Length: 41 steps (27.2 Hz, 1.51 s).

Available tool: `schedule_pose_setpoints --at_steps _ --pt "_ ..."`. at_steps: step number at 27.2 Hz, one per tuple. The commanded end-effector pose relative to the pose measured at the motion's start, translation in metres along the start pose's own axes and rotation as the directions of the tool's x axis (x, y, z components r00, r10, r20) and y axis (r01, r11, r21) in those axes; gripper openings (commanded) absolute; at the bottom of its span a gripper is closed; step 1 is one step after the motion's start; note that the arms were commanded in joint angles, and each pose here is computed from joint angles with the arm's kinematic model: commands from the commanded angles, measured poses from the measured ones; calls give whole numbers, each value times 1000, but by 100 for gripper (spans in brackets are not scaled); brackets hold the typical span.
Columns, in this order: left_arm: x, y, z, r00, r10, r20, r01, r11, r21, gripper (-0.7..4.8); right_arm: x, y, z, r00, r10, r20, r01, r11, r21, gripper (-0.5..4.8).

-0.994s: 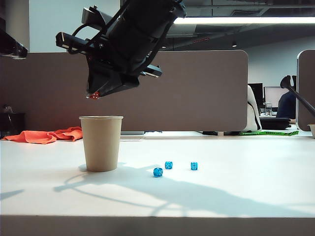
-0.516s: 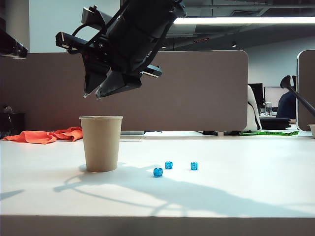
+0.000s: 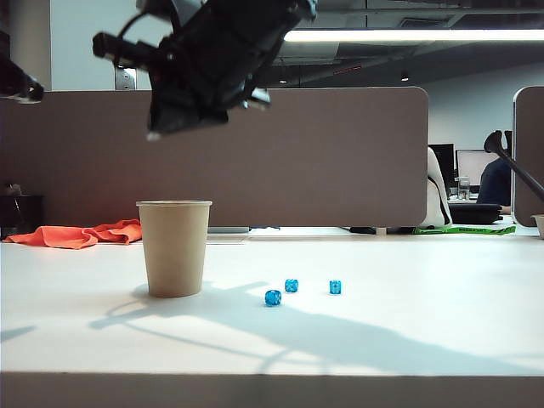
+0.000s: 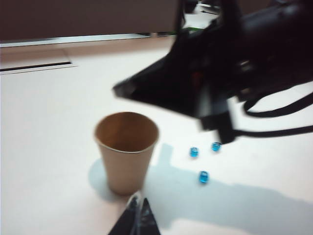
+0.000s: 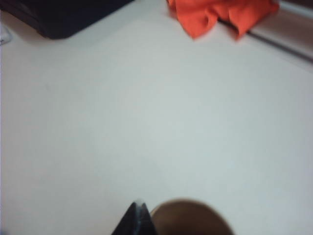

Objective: Pick up the dice with a different color and drop it into the paper cup.

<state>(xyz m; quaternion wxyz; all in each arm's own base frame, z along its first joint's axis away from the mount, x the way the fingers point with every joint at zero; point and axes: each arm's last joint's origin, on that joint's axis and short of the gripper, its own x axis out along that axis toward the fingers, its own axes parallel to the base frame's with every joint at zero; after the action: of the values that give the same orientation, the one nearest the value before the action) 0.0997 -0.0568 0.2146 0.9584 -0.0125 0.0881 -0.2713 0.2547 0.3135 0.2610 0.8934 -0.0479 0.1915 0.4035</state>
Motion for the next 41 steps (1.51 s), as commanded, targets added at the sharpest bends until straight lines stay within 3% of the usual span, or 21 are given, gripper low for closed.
schedule_pose_setpoints --at_steps 1,14,19,23,33,41 --pt "-1 2 6 995 86 48 -86 996 3 -6 -16 -3 23 988 -75 133 87 993 -85 -2" --pt "-22 2 14 975 108 193 -110 994 1 -6 -98 -79 58 930 -330 163 335 942 -6 -2" --pt "-27 2 13 972 127 196 -129 992 -4 -6 -133 -104 41 922 -346 176 347 938 23 -2" --pt "-29 2 14 971 120 209 -122 993 -4 -6 -173 -121 6 921 -344 183 341 939 47 -2" --pt "-29 3 14 966 145 214 -152 988 17 -6 -228 -127 -49 878 -428 216 418 904 93 -2" --pt "-29 3 16 960 144 238 -150 989 5 -6 -256 -113 -86 836 -481 263 471 876 107 -2"
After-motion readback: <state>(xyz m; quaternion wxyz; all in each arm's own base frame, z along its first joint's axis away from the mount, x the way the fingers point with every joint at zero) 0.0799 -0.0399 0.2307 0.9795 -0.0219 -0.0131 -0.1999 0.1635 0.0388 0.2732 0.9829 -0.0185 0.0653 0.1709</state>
